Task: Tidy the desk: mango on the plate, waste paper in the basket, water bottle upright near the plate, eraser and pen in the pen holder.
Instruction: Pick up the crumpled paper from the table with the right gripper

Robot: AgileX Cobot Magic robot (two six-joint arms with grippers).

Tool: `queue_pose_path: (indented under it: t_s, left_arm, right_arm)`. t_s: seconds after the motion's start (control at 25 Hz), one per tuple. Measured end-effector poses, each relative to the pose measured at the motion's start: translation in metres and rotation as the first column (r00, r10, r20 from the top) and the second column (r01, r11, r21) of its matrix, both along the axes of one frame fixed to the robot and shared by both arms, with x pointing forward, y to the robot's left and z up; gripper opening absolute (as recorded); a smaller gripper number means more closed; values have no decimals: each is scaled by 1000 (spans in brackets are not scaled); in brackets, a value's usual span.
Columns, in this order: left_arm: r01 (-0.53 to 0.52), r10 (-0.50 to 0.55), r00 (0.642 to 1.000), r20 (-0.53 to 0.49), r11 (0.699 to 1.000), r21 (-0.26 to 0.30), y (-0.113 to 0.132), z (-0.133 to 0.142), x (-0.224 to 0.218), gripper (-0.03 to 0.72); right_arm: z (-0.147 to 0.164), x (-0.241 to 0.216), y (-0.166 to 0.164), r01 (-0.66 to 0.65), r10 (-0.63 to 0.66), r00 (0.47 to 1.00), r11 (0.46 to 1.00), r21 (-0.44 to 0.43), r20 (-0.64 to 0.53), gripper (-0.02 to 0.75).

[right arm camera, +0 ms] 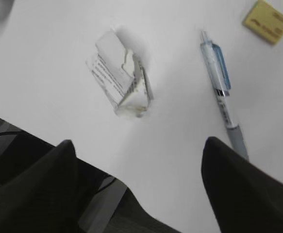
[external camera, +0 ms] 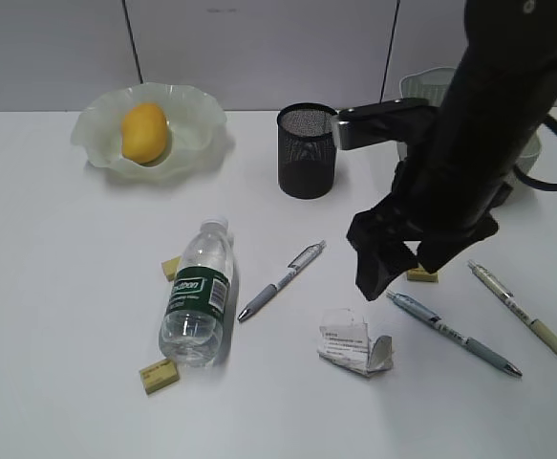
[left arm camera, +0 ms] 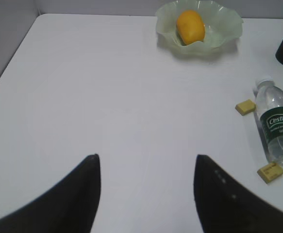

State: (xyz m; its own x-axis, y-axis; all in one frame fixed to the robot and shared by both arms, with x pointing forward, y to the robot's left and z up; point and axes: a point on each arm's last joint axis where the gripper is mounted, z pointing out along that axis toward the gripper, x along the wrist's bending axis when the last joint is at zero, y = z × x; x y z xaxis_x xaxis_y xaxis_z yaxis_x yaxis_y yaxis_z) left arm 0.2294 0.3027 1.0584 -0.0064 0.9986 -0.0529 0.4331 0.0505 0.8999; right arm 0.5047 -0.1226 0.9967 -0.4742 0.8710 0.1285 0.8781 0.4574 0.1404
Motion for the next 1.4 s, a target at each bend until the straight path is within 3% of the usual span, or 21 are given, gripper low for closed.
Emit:
queue_pose_path:
  t_s: [0.64,0.96,1.4]
  left_arm:
    - [1,-1,1000,0,1000,-1,0,0,0,433]
    - [2,-2,1000,0,1000,-2,0,0,0,426]
    - [1,-2,1000,0,1000,-2,0,0,0,424]
  right_arm:
    - [-78,14,51,-215,211,974,976,-36,-86,595]
    - [-95,17,51,-249,241,966,965,-84,-97,594]
    - [-114,17,55,-220,209,968,973,-68,-140,594]
